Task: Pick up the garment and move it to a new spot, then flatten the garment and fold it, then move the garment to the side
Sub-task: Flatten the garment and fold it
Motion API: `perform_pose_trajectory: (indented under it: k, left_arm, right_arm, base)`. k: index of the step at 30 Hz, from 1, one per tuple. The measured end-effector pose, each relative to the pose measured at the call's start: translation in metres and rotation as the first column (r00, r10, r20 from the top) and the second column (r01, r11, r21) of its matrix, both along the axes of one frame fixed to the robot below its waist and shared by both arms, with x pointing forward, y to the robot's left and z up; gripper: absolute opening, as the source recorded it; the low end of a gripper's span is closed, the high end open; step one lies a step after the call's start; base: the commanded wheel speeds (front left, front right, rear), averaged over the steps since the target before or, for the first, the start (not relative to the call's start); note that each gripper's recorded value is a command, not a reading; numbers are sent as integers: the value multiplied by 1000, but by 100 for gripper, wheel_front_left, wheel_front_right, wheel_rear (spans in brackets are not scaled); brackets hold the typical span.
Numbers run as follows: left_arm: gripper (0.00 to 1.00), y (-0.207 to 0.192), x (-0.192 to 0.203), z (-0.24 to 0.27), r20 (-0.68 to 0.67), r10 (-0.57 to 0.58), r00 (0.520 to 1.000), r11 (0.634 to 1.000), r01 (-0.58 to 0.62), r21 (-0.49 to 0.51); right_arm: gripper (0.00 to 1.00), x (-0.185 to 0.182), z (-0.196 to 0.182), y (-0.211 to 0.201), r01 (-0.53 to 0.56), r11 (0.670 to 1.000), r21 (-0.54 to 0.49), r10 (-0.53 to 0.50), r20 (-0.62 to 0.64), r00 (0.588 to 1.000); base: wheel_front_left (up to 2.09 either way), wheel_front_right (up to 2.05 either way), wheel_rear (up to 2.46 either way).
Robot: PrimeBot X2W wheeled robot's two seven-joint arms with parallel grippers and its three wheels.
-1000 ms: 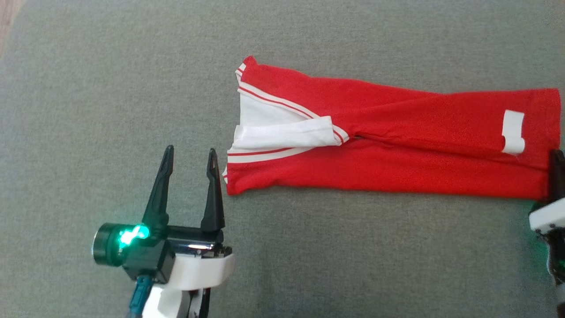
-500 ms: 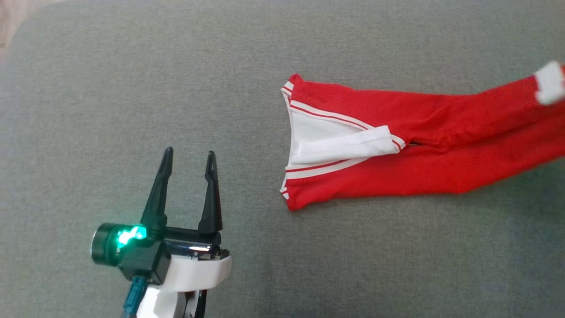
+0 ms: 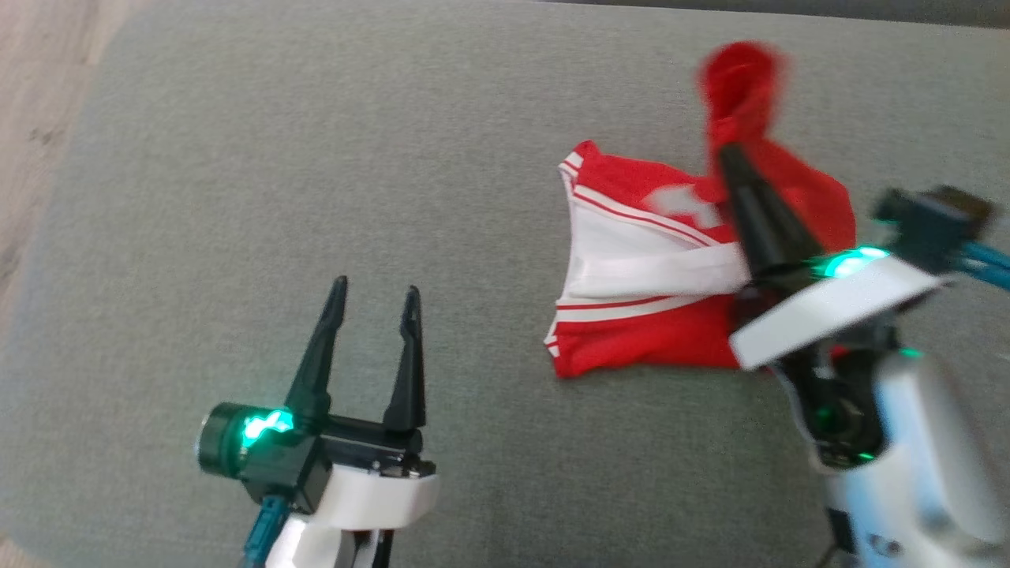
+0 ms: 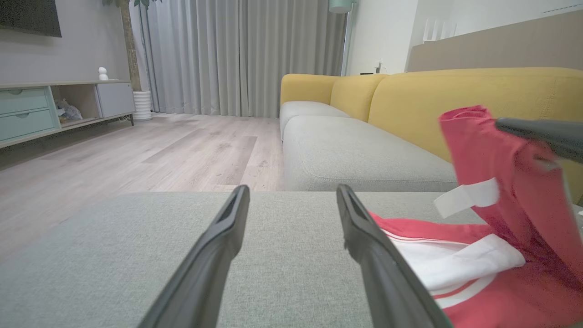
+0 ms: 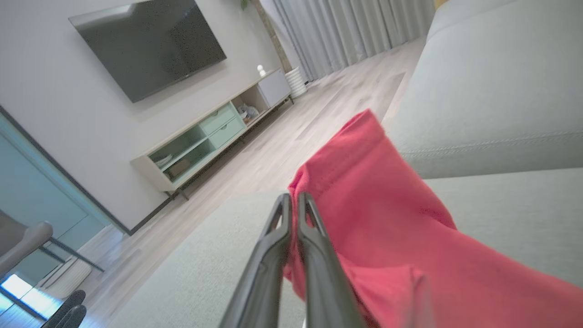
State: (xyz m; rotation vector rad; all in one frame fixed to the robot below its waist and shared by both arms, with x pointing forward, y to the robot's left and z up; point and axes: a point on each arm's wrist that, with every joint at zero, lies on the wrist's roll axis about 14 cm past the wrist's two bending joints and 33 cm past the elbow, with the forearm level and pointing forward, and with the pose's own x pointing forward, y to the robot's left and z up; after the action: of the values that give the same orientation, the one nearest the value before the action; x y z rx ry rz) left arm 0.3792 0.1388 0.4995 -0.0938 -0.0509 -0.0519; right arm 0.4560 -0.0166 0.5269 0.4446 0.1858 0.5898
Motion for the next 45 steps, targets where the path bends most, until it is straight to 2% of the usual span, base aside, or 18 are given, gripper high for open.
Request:
perform_pose_trajectory:
  k: [6,9,14,18,22,23,26,29,32,36,38,39,40,41,45]
  left_arm:
    - [100,5,-7,-5,-25,22,999,1000,-22,-18]
    - [100,7,-10,-8,-36,32,999,999,-32,-16]
    - [100,9,-11,-10,-42,42,998,999,-43,-13]
    - [100,10,-9,-9,-38,48,998,999,-49,-13]
    - [100,19,-6,-3,-22,84,996,995,-85,-51]
    - [100,20,-5,0,-18,92,996,992,-93,-85]
    - [100,22,-11,3,-13,101,995,988,-102,-116]
    - [100,19,-17,7,0,91,996,988,-91,-124]
    - [100,20,-23,12,16,93,996,989,-90,-119]
    - [100,16,-35,12,16,82,997,990,-79,-118]
    - [100,14,-41,12,19,72,997,991,-70,-114]
    - [100,14,-41,12,19,72,997,991,-70,-114]
    - [100,14,-43,12,21,73,997,991,-70,-115]
    - [100,15,-44,13,22,76,997,991,-73,-115]
    - [100,23,-51,14,23,110,994,988,-107,-115]
  right_arm:
    - [0,-3,-31,49,-115,993,-32,113,-62,992]
    - [100,-8,-51,60,-147,988,-42,141,-108,984]
    - [100,-15,-48,73,-173,985,25,175,-116,978]
    - [100,-4,-16,54,-107,993,44,107,4,994]
    - [100,11,13,-8,46,999,22,-49,157,986]
    - [100,8,15,-43,129,992,5,-128,195,972]
    - [100,-6,5,-85,226,972,-70,-203,243,949]
    - [100,-25,-10,-117,314,945,-89,-286,237,928]
    - [100,-48,-33,-133,356,926,-126,-330,187,925]
    - [100,-73,-57,-136,364,920,-146,-350,111,930]
    - [100,-77,-57,-127,339,931,-133,-328,98,940]
    - [84,-77,-57,-127,339,931,-133,-328,98,940]
    - [13,-76,-59,-122,322,937,-135,-311,94,946]
    - [0,-75,-61,-117,298,944,-141,-288,90,953]
    - [0,-59,-67,-88,193,968,-158,-187,49,981]
  base:
    - [0,0,0]
    - [0,0,0]
    - [0,0,0]
    - [0,0,0]
    - [0,0,0]
    - [0,0,0]
    - [0,0,0]
    - [0,0,0]
    - [0,0,0]
    - [0,0,0]
    - [0,0,0]
    - [0,0,0]
    - [0,0,0]
    - [0,0,0]
    - [0,0,0]
